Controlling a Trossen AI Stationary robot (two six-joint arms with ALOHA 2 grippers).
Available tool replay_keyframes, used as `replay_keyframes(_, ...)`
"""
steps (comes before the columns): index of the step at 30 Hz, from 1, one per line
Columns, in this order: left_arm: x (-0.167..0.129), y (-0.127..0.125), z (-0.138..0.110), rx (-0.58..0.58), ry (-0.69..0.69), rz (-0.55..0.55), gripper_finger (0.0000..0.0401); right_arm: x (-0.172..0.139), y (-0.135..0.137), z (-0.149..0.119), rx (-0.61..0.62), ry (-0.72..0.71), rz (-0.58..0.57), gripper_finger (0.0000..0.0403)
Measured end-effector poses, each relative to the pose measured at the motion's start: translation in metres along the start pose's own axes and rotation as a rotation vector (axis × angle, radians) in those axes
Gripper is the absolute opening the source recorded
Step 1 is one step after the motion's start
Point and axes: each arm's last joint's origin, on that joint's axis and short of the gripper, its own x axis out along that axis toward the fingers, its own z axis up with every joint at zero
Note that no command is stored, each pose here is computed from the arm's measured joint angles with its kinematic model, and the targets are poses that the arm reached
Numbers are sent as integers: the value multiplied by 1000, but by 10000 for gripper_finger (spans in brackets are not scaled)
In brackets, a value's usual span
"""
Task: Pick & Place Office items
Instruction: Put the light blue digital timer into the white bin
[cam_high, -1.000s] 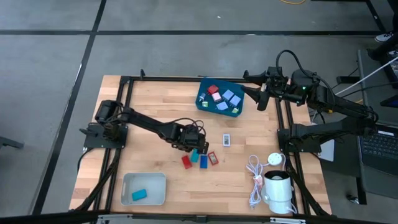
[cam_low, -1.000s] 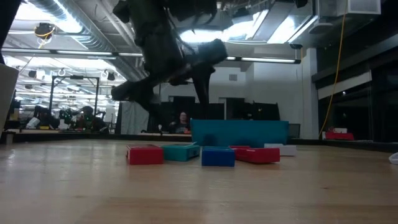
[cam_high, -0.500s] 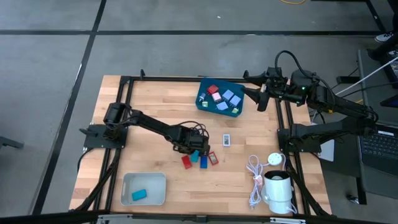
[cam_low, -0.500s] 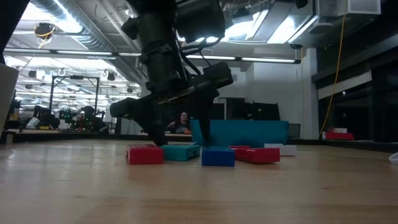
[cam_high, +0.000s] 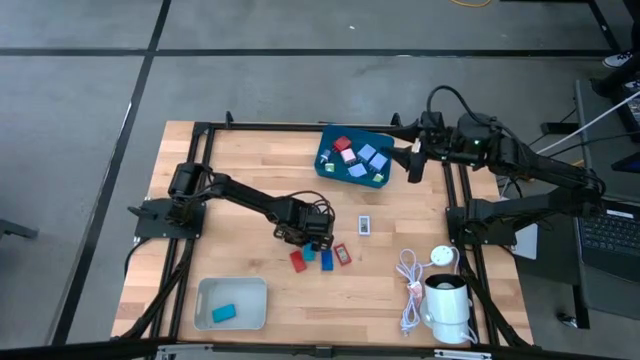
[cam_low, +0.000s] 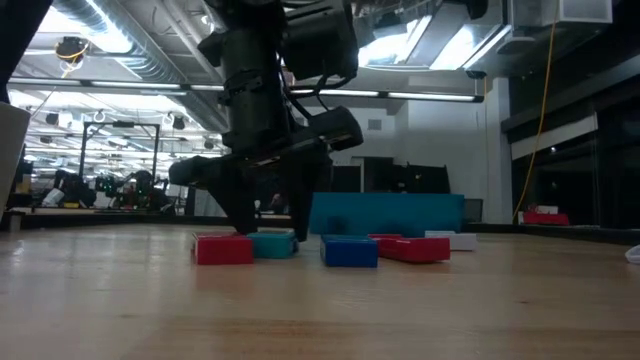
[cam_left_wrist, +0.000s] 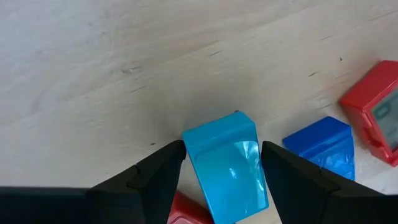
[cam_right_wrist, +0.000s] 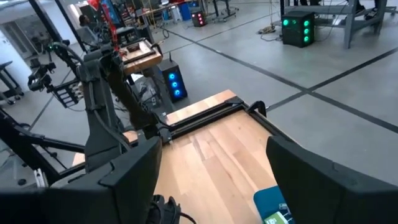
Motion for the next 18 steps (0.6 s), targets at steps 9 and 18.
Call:
replay_keyframes(9,1,0,-11,32,-25,31,223,2,0,-1,-26,10,1,297)
replay_keyframes(18,2,-3,-26,45,-36,21,163,2,1,-1,-38,16,23,297)
